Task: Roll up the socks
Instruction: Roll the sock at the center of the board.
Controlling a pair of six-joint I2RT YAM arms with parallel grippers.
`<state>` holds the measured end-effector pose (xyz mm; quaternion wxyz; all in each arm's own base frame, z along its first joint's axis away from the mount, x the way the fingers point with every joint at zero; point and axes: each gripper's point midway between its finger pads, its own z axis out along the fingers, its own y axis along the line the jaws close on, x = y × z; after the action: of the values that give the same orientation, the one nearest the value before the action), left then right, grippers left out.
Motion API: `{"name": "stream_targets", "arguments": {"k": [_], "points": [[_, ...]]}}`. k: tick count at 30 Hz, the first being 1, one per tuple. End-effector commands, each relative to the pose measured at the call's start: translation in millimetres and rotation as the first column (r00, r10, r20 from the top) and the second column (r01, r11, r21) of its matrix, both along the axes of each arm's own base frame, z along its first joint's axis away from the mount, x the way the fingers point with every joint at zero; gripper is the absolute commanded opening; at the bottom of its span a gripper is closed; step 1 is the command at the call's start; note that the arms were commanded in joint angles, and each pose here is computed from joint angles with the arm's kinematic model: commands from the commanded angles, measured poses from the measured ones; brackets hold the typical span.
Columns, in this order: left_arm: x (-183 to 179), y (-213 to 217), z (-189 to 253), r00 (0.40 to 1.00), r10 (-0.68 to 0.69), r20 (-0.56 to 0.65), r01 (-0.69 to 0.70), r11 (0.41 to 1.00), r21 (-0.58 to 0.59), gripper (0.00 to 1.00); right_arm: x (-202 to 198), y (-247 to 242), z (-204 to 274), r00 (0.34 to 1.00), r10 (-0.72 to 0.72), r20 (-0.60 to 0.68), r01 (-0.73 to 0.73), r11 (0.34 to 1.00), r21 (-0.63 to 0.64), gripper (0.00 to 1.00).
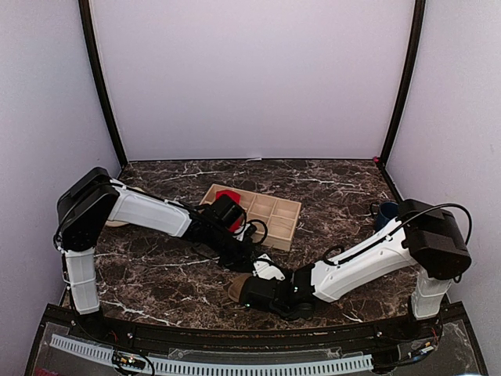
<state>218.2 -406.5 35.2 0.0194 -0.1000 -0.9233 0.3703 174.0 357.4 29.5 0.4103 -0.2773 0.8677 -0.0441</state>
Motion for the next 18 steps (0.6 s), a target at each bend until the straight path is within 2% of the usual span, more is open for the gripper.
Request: {"name": "stream_targets", "arguments": {"k": [1,7,9,18], "points": [[3.9,-12.5,8.5,1.000,-0.017,0.014,0.017,0.999,-0.033,0.21,-9.6,21.5,4.3,0.998,0.057,-0.006,-0.056,0.998,0.026,0.06],[6.8,-15.8,6.0,0.999,-0.036,0.023,0.037,0.998,-0.042,0.04,-11.2,19.1,5.1,0.998,0.057,-0.007,-0.056,0.998,0.024,0.07],[7.6,-15.6,3.5,0.998,-0.048,0.031,0.049,0.998,-0.040,0.00,-11.5,17.9,5.4,0.998,0.054,-0.010,-0.054,0.998,0.025,0.11],[6.3,-14.0,-6.7,0.993,-0.107,0.052,0.111,0.990,-0.084,0.00,-16.1,8.6,16.3,0.999,0.013,-0.047,-0.008,0.995,0.097,0.37]]}}
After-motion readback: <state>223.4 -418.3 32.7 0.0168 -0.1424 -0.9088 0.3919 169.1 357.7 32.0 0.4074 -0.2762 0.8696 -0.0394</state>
